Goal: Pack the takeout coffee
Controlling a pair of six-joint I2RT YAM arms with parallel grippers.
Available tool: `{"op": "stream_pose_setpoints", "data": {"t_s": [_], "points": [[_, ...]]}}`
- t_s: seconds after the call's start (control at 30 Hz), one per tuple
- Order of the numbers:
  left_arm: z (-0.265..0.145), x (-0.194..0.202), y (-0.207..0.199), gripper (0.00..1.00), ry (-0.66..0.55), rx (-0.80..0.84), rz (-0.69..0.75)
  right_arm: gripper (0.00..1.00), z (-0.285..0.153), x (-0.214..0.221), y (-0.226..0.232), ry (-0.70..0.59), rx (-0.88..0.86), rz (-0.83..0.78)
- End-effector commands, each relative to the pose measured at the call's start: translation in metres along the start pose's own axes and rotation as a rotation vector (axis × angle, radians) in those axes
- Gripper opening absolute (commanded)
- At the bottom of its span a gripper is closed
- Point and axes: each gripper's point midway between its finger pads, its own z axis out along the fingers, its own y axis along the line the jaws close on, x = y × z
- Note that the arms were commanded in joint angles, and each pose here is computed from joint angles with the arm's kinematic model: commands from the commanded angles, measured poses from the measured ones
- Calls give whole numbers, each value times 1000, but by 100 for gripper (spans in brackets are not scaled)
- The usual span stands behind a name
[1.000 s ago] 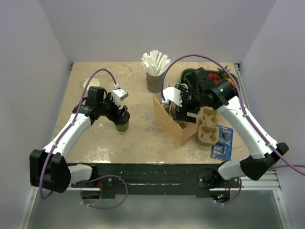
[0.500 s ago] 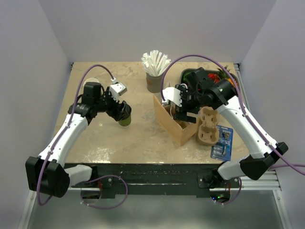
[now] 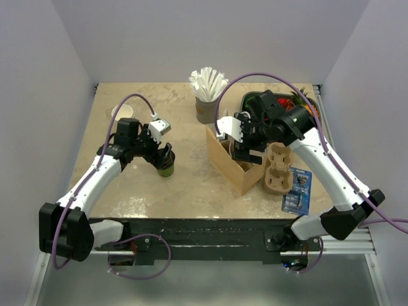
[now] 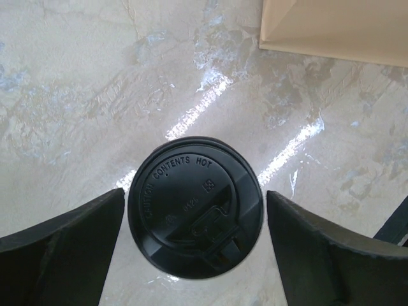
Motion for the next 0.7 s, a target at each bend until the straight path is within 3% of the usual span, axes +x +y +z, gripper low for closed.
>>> {"op": "stream_pose_setpoints", "data": {"t_s": [0.0,0.2,0.27,0.53,0.67], "points": [[-1,-14,3,100,-51,-9,5,95,4,-8,1,-36,-17,-2],[-6,-22,-3,100,-60,14,-20,95,5,-9,1,-38,-19,-7],[-16,-46,-4,100,-121,15,-10,95,3,-8,1,-39,-17,-13],[-74,-210,-49,99,-614,259,130,96,3,-12,10,-90,-38,-36],[-63,-253,-54,98,-712,333,152,96,1,-17,10,-112,-50,-66]]}}
